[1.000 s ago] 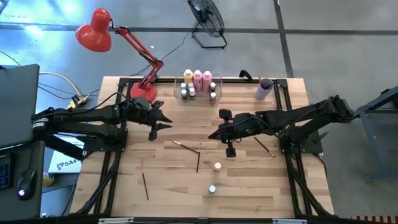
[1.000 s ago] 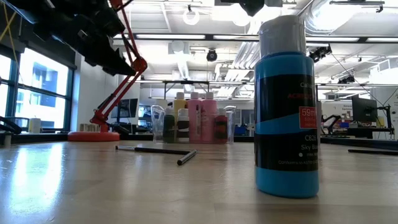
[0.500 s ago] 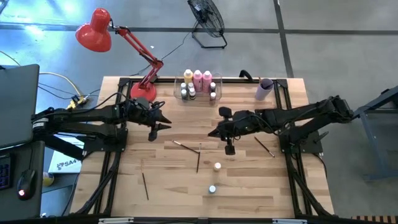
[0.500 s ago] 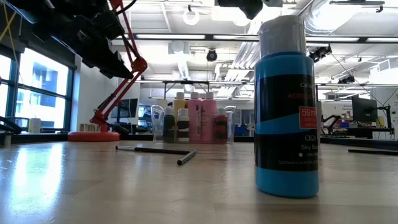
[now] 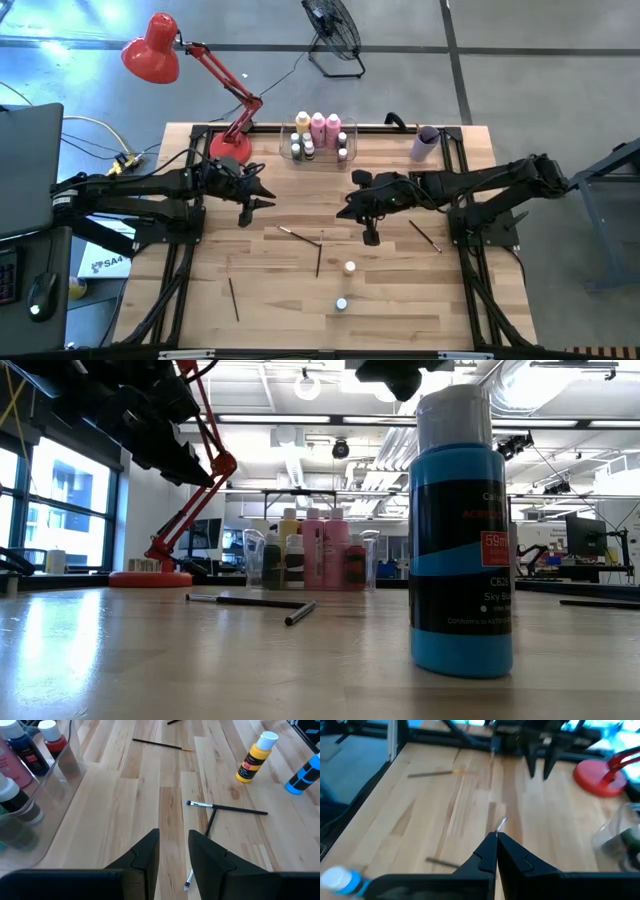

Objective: Pick & Place Paint Supplies
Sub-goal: Put the small yellow paint bottle into the transparent bin

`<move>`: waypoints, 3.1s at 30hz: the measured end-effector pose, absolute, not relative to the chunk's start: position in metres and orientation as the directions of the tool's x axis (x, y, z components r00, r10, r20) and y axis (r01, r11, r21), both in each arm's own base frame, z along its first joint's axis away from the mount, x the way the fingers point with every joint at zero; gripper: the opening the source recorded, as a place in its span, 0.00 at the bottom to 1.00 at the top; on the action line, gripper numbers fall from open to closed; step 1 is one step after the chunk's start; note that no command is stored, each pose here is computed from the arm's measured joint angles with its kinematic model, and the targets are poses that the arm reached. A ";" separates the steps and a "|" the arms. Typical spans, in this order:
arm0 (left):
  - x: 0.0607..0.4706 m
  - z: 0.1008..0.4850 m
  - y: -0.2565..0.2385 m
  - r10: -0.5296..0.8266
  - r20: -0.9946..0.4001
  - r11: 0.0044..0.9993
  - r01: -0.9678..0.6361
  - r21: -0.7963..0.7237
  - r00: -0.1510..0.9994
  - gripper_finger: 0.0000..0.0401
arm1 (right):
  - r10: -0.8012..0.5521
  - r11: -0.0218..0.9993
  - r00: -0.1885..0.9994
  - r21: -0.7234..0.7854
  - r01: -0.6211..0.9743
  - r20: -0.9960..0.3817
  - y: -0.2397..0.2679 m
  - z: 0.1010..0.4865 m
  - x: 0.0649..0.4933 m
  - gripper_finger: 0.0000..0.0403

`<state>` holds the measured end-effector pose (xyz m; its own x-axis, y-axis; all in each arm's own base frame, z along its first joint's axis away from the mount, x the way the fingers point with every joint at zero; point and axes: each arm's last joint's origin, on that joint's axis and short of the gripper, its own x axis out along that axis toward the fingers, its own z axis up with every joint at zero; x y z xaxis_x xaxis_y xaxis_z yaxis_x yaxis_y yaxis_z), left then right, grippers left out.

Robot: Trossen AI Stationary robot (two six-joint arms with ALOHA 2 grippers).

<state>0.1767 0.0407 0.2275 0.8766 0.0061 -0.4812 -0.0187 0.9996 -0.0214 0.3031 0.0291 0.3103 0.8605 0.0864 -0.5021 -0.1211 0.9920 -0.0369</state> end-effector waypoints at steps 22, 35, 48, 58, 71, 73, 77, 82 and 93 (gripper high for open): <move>0.177 0.227 0.041 0.015 -0.485 0.999 -0.027 -0.018 0.874 0.25 | 0.078 0.997 0.822 0.025 -0.077 -0.564 0.029 0.304 0.299 0.01; 0.177 0.227 0.041 0.015 -0.485 0.999 -0.028 -0.018 0.874 0.25 | 0.081 0.996 0.819 0.028 -0.079 -0.567 0.029 0.304 0.299 0.01; 0.177 0.227 0.041 0.015 -0.485 0.999 -0.028 -0.018 0.874 0.25 | 0.043 0.999 0.828 0.027 -0.034 -0.560 0.015 0.305 0.301 0.01; 0.177 0.227 0.041 0.017 -0.485 0.999 -0.031 -0.021 0.874 0.25 | 0.039 0.999 0.827 0.029 -0.028 -0.561 0.013 0.304 0.301 0.01; 0.179 0.232 0.041 0.016 -0.439 1.000 -0.025 -0.014 0.898 0.25 | 0.039 0.999 0.826 0.029 -0.027 -0.562 0.013 0.304 0.301 0.01; 0.179 0.232 0.041 0.016 -0.438 1.000 -0.025 -0.013 0.899 0.25 | 0.039 0.999 0.826 0.029 -0.027 -0.563 0.013 0.304 0.300 0.01; 0.179 0.232 0.041 0.010 -0.437 1.000 -0.019 -0.016 0.899 0.25 | 0.039 0.999 0.818 0.030 -0.026 -0.574 0.013 0.303 0.300 0.01; 0.179 0.232 0.041 0.009 -0.437 1.000 -0.020 -0.020 0.899 0.25 | 0.039 0.993 0.820 0.111 0.030 -0.572 0.013 0.305 0.298 0.01; 0.179 0.232 0.041 0.010 -0.438 1.000 -0.019 -0.016 0.899 0.25 | 0.026 0.996 0.698 0.077 0.042 -0.715 0.018 0.304 0.284 0.01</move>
